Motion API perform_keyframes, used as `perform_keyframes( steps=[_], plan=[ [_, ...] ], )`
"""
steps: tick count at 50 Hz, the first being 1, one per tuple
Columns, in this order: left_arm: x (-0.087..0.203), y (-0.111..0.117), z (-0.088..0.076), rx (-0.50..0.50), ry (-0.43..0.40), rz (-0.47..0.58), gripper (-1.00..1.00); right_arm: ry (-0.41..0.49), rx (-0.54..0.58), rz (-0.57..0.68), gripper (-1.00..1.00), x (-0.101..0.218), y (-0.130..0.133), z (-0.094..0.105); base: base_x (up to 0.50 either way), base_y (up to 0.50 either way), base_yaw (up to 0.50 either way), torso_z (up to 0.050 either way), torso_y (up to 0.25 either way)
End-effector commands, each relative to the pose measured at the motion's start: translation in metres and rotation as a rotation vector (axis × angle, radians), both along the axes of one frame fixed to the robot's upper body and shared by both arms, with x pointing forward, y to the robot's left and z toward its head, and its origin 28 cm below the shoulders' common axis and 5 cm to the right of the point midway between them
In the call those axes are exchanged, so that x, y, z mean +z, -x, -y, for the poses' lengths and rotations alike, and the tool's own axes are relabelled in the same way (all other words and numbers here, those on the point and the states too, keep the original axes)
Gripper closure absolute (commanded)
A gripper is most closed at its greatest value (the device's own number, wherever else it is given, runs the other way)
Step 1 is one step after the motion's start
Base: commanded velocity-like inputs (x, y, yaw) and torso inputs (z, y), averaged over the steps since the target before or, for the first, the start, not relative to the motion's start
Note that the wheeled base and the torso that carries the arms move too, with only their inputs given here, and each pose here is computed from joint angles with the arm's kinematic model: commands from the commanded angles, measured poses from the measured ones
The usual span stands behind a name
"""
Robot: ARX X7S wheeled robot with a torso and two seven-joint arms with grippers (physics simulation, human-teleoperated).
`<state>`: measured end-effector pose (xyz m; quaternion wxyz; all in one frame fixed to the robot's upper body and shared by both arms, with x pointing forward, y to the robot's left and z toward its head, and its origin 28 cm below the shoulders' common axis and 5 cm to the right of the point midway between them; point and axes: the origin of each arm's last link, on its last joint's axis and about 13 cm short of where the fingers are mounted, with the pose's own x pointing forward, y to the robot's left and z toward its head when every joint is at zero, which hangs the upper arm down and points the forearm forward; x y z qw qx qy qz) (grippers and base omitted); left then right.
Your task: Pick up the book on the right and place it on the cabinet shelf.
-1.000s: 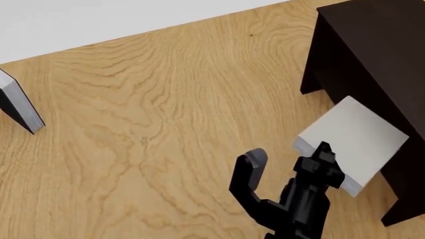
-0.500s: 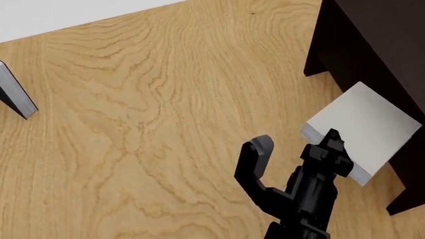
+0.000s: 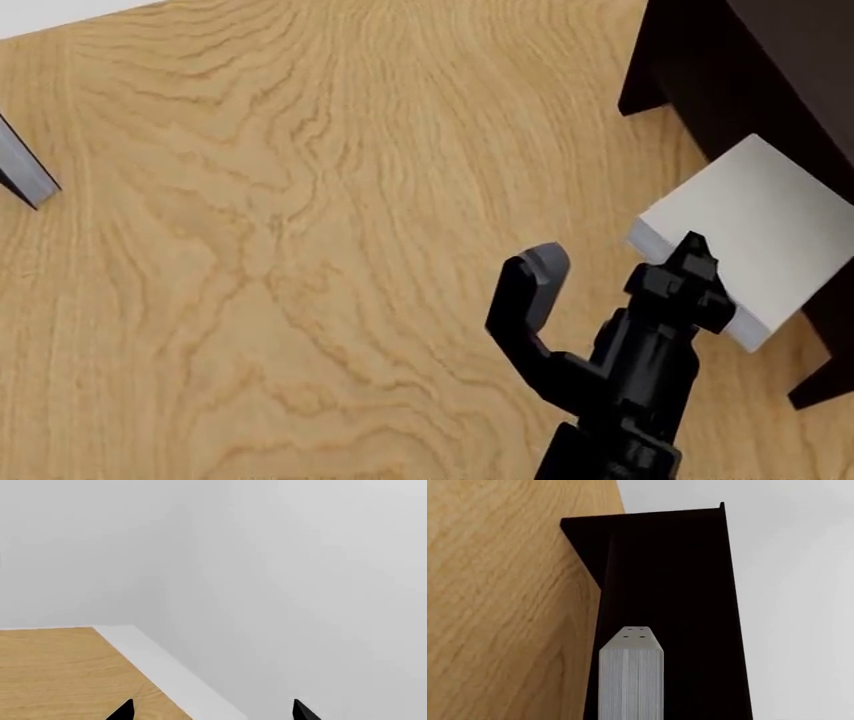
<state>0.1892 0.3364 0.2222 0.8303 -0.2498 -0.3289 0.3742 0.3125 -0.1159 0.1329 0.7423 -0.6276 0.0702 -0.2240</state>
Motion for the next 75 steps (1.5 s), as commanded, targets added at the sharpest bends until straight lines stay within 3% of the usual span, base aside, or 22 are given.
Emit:
perform_keyframes(
  steps=[1,31,61,75],
  plan=[
    [0.000,0.000,0.000,-0.001,-0.001,0.000,-1.00,0.080,-0.041,0.101,1.00,0.015,-0.005,0.007,0.00,0.00,0.00,0.000,-0.080],
    [0.000,0.000,0.000,-0.008,0.008,0.001,-1.00,0.125,-0.098,0.156,1.00,0.032,-0.012,0.017,0.00,0.00,0.00,0.000,-0.075],
    [0.000,-0.001,0.001,-0.011,-0.008,-0.001,-1.00,0.035,-0.107,0.137,1.00,0.024,-0.052,0.035,0.00,0.00,0.00,0.000,0.001],
    [0.000,-0.001,0.002,-0.012,-0.015,-0.002,-1.00,0.005,-0.171,0.119,1.00,0.018,-0.063,0.049,0.00,0.00,0.00,0.000,0.000]
  ],
)
